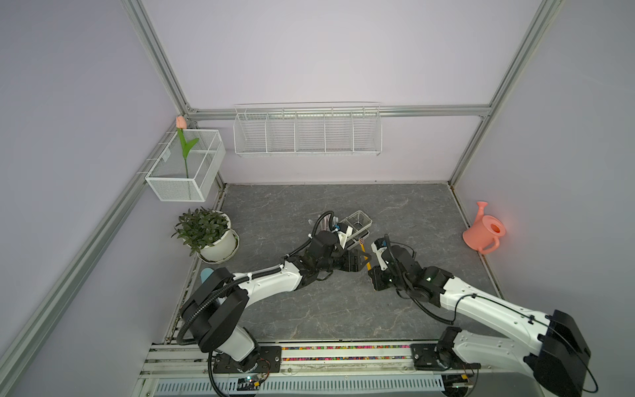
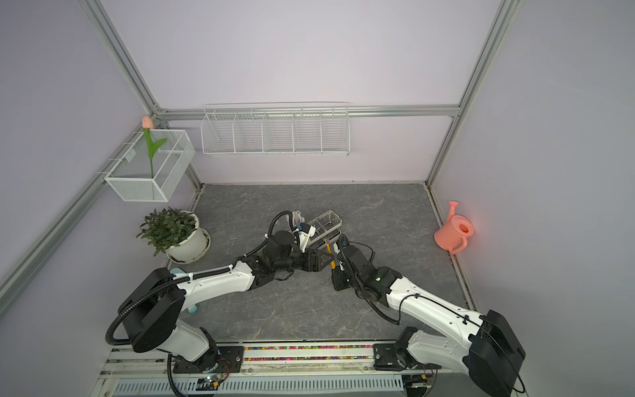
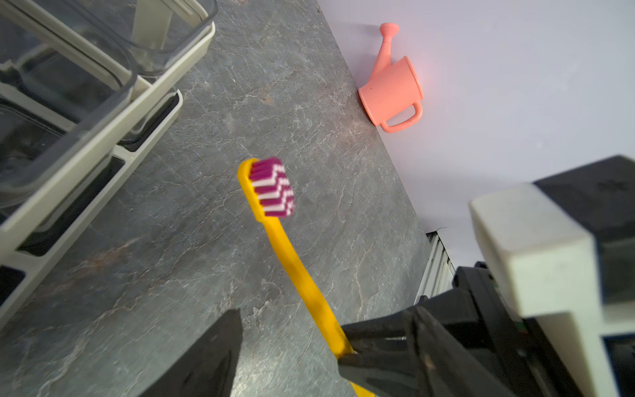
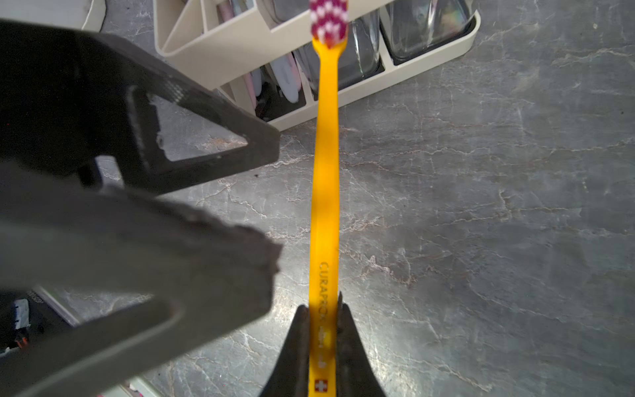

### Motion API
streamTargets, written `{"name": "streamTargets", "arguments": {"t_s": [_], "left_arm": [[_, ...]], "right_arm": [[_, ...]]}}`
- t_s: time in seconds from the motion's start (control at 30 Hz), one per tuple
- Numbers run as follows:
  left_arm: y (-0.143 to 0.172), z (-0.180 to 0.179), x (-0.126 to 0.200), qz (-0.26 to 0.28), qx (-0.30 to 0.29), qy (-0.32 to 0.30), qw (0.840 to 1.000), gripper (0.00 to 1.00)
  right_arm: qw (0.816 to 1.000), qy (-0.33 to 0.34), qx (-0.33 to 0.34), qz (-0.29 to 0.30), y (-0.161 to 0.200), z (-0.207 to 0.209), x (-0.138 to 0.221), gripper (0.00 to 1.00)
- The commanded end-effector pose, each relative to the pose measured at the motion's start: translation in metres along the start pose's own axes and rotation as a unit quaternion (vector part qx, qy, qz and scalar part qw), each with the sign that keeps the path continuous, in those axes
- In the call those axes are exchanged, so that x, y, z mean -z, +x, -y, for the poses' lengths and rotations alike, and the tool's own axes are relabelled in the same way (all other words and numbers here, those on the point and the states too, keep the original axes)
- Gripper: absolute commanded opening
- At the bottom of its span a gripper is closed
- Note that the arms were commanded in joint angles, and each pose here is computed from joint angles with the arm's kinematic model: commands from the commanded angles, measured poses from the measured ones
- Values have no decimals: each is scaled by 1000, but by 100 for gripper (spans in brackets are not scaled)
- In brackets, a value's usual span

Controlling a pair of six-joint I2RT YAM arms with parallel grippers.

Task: Place the toothbrush into the toothbrush holder
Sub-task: Pick up the toothbrush from the center of the board.

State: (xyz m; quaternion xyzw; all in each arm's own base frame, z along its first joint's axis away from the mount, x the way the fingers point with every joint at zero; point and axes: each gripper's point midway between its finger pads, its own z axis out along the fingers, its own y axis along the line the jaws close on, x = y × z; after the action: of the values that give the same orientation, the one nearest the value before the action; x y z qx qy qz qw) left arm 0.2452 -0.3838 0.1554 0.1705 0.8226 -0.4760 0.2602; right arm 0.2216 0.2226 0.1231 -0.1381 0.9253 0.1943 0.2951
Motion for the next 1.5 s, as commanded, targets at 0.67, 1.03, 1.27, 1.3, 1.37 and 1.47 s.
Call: {"name": "streamTargets", "arguments": {"t_s": [0.67, 1.03, 1.27, 1.3, 1.37, 1.47], "left_arm": [[-14, 27, -42, -21, -6, 58, 998, 17], [-20, 31, -40, -20, -21, 47, 998, 0], [-26, 34, -30, -18, -37, 28, 999, 0], [-27, 34, -30, -17, -38, 26, 999, 0], [-29, 34, -27, -13, -42, 22, 999, 0], [-31, 35, -23, -12, -47, 15, 999, 0]], "right_arm": [[1000, 9, 2, 27, 1, 10, 5, 7], [999, 11, 1, 30, 5, 16, 9, 10], [998, 18, -8, 56, 2, 23, 21, 50], [998, 18, -9, 59, 2, 24, 23, 56], [998, 12, -7, 63, 1, 23, 26, 63], [998, 13, -5, 66, 1, 25, 32, 74]]}}
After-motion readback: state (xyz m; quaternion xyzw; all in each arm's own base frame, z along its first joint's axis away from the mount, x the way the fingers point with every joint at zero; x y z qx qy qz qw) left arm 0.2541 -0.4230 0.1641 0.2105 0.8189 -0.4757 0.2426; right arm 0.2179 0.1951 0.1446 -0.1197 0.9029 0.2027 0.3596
